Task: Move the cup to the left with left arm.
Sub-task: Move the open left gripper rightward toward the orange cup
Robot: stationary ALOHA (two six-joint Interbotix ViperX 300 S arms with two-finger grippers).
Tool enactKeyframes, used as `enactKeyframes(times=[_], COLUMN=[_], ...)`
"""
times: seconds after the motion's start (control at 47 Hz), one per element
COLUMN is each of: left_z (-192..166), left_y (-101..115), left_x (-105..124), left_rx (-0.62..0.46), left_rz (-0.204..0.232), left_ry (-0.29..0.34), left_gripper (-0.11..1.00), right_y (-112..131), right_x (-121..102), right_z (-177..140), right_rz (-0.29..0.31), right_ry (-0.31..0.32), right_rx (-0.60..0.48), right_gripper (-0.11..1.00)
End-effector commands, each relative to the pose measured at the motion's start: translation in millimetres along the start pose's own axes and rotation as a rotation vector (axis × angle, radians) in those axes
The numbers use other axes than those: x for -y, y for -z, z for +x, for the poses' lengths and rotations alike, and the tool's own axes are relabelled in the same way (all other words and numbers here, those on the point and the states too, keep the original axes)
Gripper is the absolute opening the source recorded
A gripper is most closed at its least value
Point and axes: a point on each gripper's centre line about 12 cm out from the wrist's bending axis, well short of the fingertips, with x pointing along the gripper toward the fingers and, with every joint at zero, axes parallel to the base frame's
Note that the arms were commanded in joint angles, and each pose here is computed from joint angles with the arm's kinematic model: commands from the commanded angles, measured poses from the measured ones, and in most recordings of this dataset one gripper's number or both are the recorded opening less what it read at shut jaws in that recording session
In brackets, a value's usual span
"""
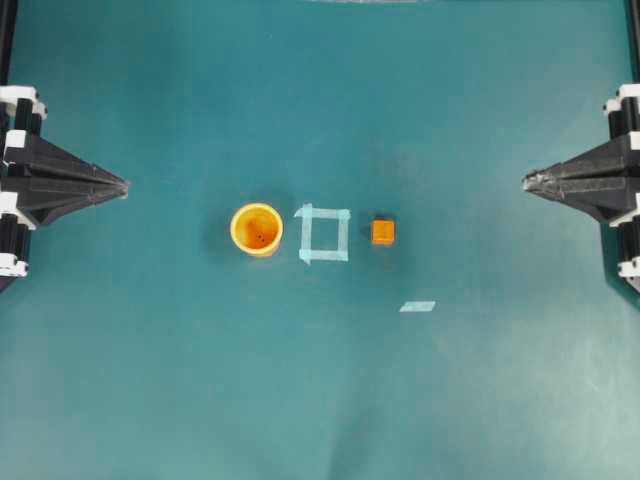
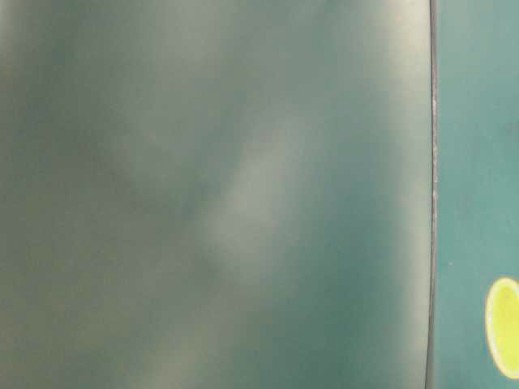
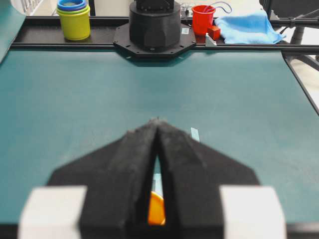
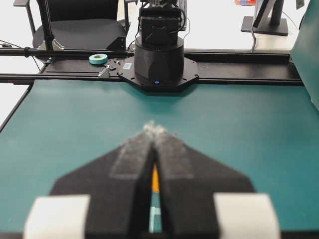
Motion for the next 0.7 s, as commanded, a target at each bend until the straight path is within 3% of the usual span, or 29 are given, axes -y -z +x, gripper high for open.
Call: enactKeyframes(times=[0.0, 0.319, 0.425, 0.532, 0.68], left_z=[2.1, 1.1, 1.9, 3.1, 5.7], left_y=[1.2, 8.8, 15.6, 22.7, 33.7], left_x=[0.3, 3.2, 3.3, 3.3, 3.0], left_rx=[-0.034, -0.101, -0.143, -0.187, -0.246], left_rz=[-0.01, -0.016, -0.014, -0.015, -0.015], left_ry=[0.002, 0.016, 0.016, 0.015, 0.013], left_gripper=[-0.01, 0.0, 0.06, 0.23, 0.61], right_y=[-7.5, -6.6, -6.8, -6.8, -6.9], right_x=[0.3, 0.3, 0.4, 0.4, 0.3], right_z=[3.4, 6.2, 6.2, 6.2, 6.4], right_rz=[0.004, 0.003, 0.004, 0.006, 0.004], right_ry=[0.001, 0.002, 0.002, 0.002, 0.002], right_rx=[0.02, 0.014, 0.015, 0.015, 0.012], right_gripper=[-0.01, 0.0, 0.0, 0.0, 0.0])
